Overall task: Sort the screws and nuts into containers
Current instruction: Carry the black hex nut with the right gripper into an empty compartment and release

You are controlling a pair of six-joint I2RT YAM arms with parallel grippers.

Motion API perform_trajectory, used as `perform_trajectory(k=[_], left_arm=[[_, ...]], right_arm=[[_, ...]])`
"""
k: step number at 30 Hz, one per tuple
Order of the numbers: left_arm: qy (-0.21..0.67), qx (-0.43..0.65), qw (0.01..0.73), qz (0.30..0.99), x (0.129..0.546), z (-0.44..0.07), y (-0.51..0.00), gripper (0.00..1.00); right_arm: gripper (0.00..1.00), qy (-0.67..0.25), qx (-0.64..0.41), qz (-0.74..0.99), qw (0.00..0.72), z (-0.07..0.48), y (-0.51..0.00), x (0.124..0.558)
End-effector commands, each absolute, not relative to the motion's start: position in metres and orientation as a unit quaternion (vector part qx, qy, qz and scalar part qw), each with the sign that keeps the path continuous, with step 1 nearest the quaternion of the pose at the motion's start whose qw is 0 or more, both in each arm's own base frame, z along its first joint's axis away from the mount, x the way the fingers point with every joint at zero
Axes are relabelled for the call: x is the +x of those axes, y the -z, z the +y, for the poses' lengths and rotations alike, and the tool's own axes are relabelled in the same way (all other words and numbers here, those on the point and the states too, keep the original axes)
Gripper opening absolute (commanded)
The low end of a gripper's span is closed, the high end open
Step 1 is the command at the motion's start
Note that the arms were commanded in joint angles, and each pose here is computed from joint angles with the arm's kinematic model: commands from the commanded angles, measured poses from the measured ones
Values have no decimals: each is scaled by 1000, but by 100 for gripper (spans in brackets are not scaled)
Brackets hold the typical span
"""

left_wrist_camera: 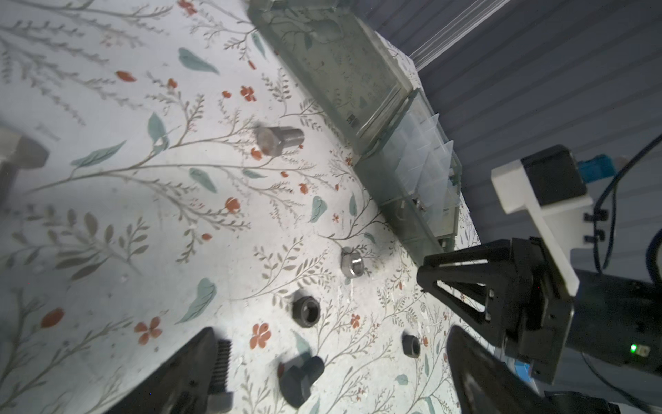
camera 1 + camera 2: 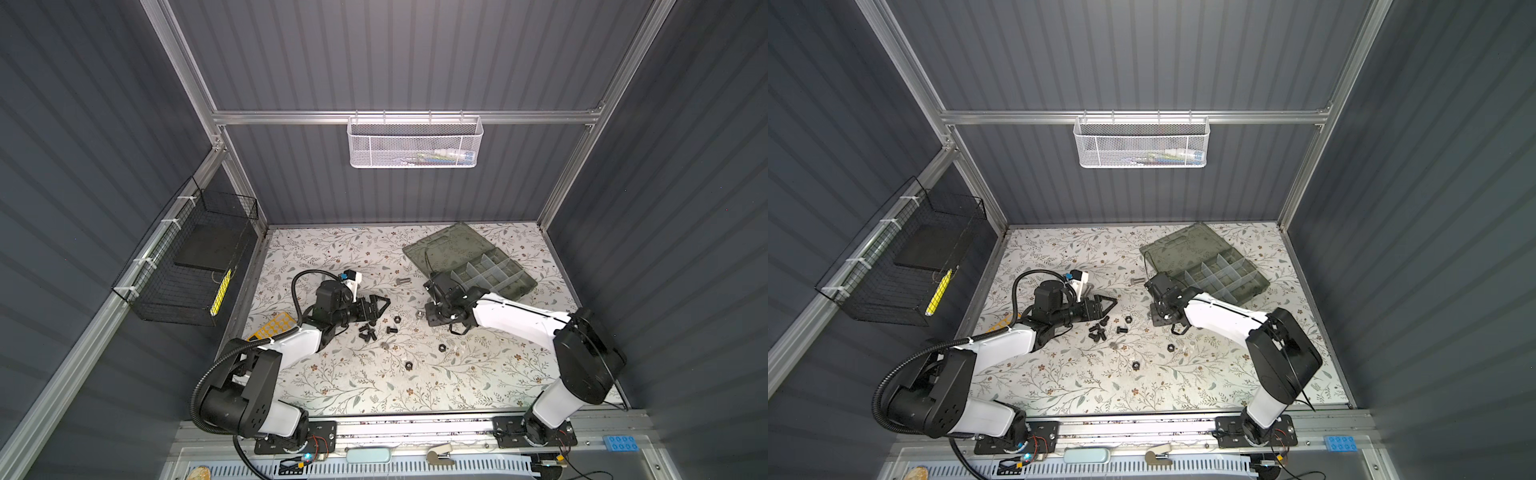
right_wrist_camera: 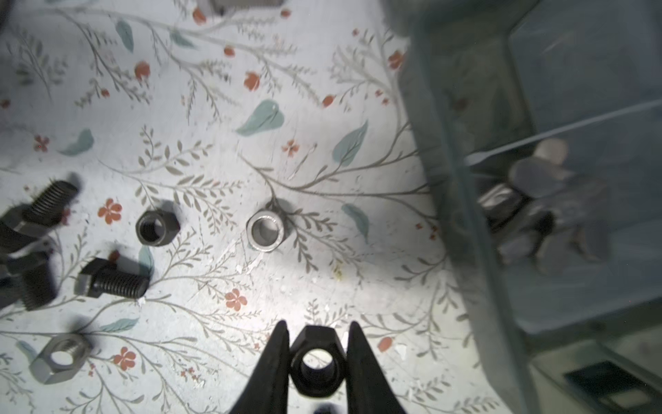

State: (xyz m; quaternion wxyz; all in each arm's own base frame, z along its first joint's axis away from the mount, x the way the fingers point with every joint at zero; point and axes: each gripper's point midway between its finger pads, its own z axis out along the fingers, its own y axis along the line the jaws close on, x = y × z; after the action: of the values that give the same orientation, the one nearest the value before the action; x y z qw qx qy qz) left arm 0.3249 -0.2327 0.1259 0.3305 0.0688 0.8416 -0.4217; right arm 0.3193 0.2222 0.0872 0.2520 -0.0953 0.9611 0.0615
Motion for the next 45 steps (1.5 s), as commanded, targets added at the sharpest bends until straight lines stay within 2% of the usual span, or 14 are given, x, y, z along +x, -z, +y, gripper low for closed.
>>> perform_trajectory(k=[1,7,13,33,45], left_arm=[[414,93,360,831,335,-247,-152,100],[422,128,363,821,351,-287,-166,100],[432,142,347,820,354,-301,-146,100],[434,149,342,820,344,-297,-135,100],[436,149,340,820,343,-298,-134,100]], right_arm=[[20,-52,-80,959,267,196,-109,334],[19,-36,-16,954,299,137,-134,368],[20,-49,49,953,294,92,-132,394],[21,-43,84,967,236,67,-72,420],[24,-38,84,973,214,66,-52,418]])
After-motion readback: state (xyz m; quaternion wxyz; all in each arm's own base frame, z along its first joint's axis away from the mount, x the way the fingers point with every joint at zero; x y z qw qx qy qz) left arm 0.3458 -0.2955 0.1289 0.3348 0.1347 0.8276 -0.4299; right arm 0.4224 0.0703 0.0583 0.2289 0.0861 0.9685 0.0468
